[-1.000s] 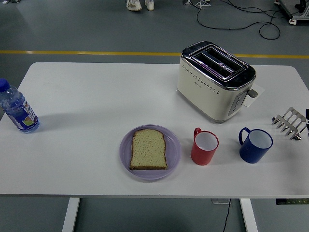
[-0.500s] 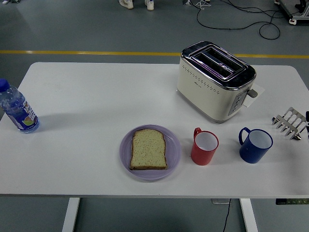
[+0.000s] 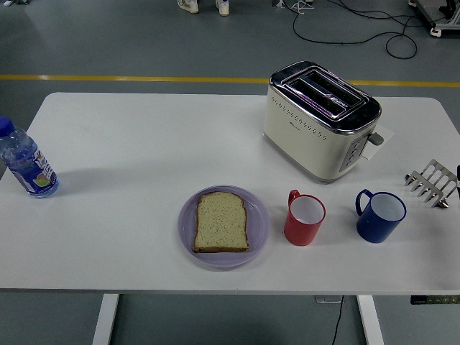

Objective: Pick up the cup,pour liquid into bread,place the cup on the desk

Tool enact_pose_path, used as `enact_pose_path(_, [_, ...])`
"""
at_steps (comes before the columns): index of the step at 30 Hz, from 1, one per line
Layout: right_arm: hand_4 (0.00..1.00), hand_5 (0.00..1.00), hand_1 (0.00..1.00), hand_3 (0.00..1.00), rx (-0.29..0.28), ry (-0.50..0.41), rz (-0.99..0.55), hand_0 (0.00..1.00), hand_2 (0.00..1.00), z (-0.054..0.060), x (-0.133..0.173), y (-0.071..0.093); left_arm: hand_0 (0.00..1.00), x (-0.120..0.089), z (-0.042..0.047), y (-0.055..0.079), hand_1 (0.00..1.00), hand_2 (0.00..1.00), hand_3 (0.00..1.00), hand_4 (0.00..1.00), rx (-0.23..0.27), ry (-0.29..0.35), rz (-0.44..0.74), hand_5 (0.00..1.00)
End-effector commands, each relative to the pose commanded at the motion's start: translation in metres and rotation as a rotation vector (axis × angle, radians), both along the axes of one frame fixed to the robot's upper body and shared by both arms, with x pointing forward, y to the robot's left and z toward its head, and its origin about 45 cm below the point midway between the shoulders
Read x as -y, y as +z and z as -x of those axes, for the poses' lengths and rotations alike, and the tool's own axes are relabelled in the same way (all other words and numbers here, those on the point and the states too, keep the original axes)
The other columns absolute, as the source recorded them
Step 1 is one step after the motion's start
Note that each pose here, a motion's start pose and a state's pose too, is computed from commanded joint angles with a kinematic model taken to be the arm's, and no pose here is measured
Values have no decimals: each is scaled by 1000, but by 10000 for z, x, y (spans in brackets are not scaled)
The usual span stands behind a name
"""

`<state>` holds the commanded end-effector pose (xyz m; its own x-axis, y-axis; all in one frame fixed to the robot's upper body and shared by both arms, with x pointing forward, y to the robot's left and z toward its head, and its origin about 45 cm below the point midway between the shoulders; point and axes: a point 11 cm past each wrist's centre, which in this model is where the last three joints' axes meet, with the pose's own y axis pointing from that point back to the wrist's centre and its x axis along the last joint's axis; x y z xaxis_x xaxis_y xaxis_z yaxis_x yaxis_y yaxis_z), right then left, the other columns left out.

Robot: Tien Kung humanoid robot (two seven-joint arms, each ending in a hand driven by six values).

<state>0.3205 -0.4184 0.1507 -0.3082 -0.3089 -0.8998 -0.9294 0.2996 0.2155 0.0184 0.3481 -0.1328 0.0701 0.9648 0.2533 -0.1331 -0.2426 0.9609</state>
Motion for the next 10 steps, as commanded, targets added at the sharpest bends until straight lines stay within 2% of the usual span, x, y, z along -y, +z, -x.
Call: enact_pose_path(10, [511, 155, 572, 596, 5, -7, -9, 627, 636, -11, 4, 7, 645, 7, -30, 1, 611, 590, 527, 297, 5, 2, 2, 760])
